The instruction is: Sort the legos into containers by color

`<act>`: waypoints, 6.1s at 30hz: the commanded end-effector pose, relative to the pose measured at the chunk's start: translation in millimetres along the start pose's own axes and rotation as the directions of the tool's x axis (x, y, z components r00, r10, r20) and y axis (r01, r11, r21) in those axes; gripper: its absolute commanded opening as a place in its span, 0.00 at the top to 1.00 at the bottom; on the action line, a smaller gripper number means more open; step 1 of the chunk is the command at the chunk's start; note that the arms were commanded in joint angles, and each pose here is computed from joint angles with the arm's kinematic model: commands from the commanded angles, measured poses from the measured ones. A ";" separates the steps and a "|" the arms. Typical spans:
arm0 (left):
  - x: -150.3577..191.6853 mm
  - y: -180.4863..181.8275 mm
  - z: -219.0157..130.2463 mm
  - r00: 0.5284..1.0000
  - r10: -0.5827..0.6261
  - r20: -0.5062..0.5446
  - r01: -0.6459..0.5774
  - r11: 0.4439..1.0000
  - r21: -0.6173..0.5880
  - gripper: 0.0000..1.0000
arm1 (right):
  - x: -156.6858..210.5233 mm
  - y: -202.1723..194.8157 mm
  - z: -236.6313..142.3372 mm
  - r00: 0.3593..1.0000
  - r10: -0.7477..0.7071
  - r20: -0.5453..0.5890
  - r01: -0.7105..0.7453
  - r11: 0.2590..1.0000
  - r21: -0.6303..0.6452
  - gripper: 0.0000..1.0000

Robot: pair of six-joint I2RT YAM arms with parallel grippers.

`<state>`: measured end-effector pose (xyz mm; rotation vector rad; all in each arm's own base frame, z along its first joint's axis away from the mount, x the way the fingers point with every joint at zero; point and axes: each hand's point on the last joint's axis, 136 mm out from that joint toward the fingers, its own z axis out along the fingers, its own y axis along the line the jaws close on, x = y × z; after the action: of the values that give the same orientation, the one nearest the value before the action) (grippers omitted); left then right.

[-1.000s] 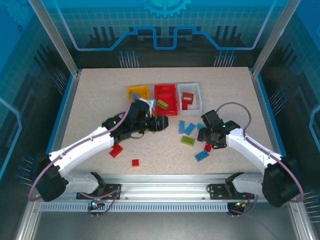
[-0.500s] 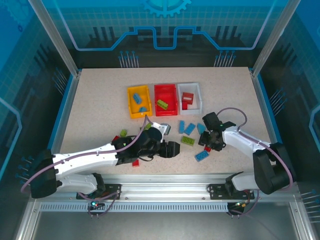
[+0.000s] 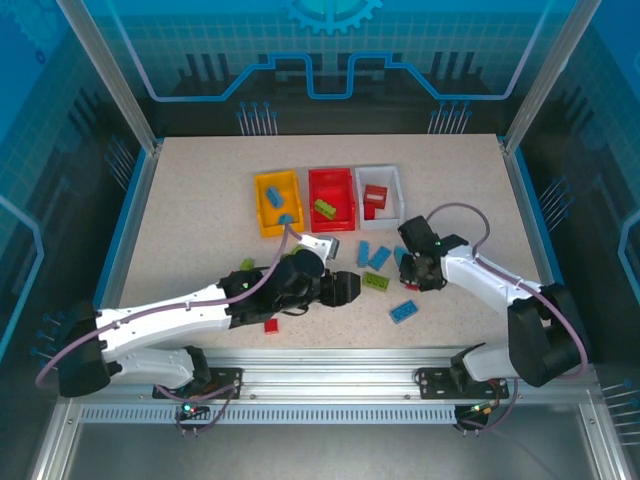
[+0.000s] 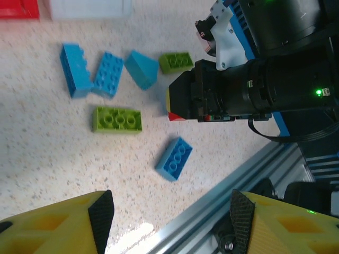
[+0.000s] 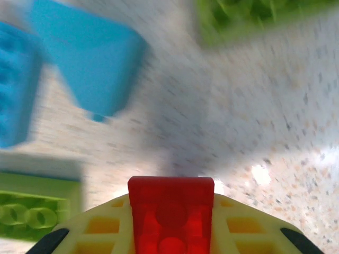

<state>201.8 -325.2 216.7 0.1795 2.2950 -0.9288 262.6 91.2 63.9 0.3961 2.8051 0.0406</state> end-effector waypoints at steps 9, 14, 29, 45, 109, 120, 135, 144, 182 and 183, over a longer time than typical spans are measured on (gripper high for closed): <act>-72.9 1.0 -46.6 0.968 0.088 0.236 -0.042 0.980 -0.194 0.36 | -139.9 68.5 -25.4 0.975 -0.132 0.178 0.129 0.991 0.027 0.76; -75.6 0.7 -45.5 0.967 0.094 0.238 -0.044 0.977 -0.208 0.36 | -172.7 83.0 2.4 0.981 -0.123 0.147 0.116 0.992 0.054 0.76; -54.5 68.0 -25.2 0.998 -0.030 0.054 0.049 0.922 -0.385 0.35 | -185.8 104.2 26.0 0.982 -0.146 0.116 0.143 0.989 0.040 0.44; -26.0 220.3 -31.3 0.956 -0.292 -0.017 0.209 0.723 -0.658 0.35 | -108.9 127.1 -111.0 0.914 -0.185 0.362 0.269 0.943 -0.196 0.49; -167.6 158.0 78.4 0.994 -0.107 -0.027 0.088 0.914 -0.396 0.71 | -41.5 121.9 -134.2 0.895 -0.018 0.445 0.222 0.884 -0.412 0.44; -196.2 170.9 175.6 0.996 -0.078 -0.032 0.061 0.924 -0.377 0.69 | -47.7 108.4 -132.5 0.901 0.000 0.434 0.199 0.888 -0.414 0.43; -211.2 135.7 125.6 0.996 -0.072 0.043 0.082 0.941 -0.328 0.50 | -28.3 95.4 -116.8 0.910 -0.105 0.400 0.257 0.902 -0.347 0.41; -154.2 124.6 25.7 0.990 -0.113 0.083 0.134 0.940 -0.315 0.49 | 3.3 75.9 -96.0 0.923 -0.206 0.326 0.296 0.921 -0.254 0.42; -24.1 199.0 -211.7 0.839 -0.260 0.477 0.482 0.763 -0.431 0.38 | 212.7 305.3 -8.1 0.711 -0.701 -0.043 0.656 0.685 -0.316 0.28; -24.1 198.9 -211.7 0.841 -0.259 0.476 0.480 0.764 -0.432 0.38 | 215.8 308.5 -7.3 0.707 -0.706 -0.043 0.657 0.679 -0.327 0.28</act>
<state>182.9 -41.2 223.6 -0.6930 2.1557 -0.4243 162.6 439.5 48.5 -0.8224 2.7472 0.3244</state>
